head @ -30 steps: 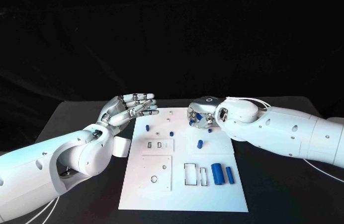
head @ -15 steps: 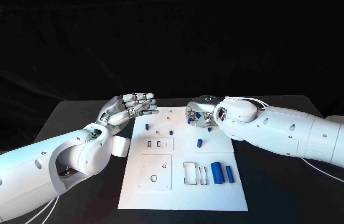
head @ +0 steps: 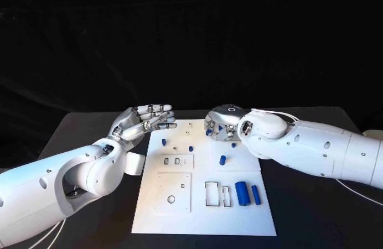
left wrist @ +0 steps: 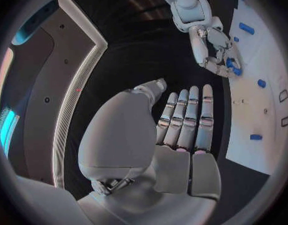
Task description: Assemble the parts on the task board
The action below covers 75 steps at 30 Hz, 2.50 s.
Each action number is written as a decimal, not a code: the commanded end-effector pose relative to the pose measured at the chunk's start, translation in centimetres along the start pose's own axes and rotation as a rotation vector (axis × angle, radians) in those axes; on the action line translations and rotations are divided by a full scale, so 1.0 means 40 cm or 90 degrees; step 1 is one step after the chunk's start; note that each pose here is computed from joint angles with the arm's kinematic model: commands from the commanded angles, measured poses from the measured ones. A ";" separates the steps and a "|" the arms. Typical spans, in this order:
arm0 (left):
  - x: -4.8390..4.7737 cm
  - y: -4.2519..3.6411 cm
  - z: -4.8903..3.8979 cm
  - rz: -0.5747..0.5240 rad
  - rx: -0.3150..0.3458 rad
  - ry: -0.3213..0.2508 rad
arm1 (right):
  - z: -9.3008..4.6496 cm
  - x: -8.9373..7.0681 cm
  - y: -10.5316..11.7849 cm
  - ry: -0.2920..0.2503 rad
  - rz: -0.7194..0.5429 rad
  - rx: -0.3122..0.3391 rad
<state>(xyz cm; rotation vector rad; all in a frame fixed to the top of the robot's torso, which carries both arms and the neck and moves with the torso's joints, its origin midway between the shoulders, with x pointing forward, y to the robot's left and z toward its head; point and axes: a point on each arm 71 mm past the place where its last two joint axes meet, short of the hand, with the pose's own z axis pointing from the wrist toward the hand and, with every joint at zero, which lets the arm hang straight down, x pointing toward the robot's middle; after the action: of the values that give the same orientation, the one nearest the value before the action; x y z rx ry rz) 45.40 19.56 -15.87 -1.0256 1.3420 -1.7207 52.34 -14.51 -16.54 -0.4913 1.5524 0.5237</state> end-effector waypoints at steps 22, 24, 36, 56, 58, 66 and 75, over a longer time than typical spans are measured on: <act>0.014 -0.003 0.004 -0.012 0.005 0.018 | 0.086 -0.007 0.025 -0.099 0.053 0.007; 0.014 -0.004 0.004 -0.012 0.006 0.018 | 0.089 -0.003 0.026 -0.100 0.054 0.008; 0.018 -0.007 0.006 -0.013 0.009 0.021 | 0.107 0.003 0.036 -0.106 0.049 0.011; 0.023 -0.014 0.010 -0.013 0.012 0.025 | 0.118 0.009 0.039 -0.096 0.033 0.023; 0.024 -0.014 0.011 -0.013 0.013 0.025 | 0.119 0.010 0.037 -0.093 0.030 0.025; 0.026 -0.016 0.012 -0.014 0.014 0.026 | 0.123 0.010 0.037 -0.091 0.018 0.031; 0.025 -0.016 0.012 -0.013 0.014 0.026 | 0.125 0.009 0.038 -0.093 0.013 0.034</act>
<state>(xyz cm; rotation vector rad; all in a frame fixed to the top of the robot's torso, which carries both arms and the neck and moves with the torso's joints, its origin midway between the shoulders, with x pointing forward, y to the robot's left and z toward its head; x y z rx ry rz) 45.43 18.83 -15.24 -1.0103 1.3415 -1.7495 55.32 -10.19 -16.80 -0.3755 1.4158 0.5515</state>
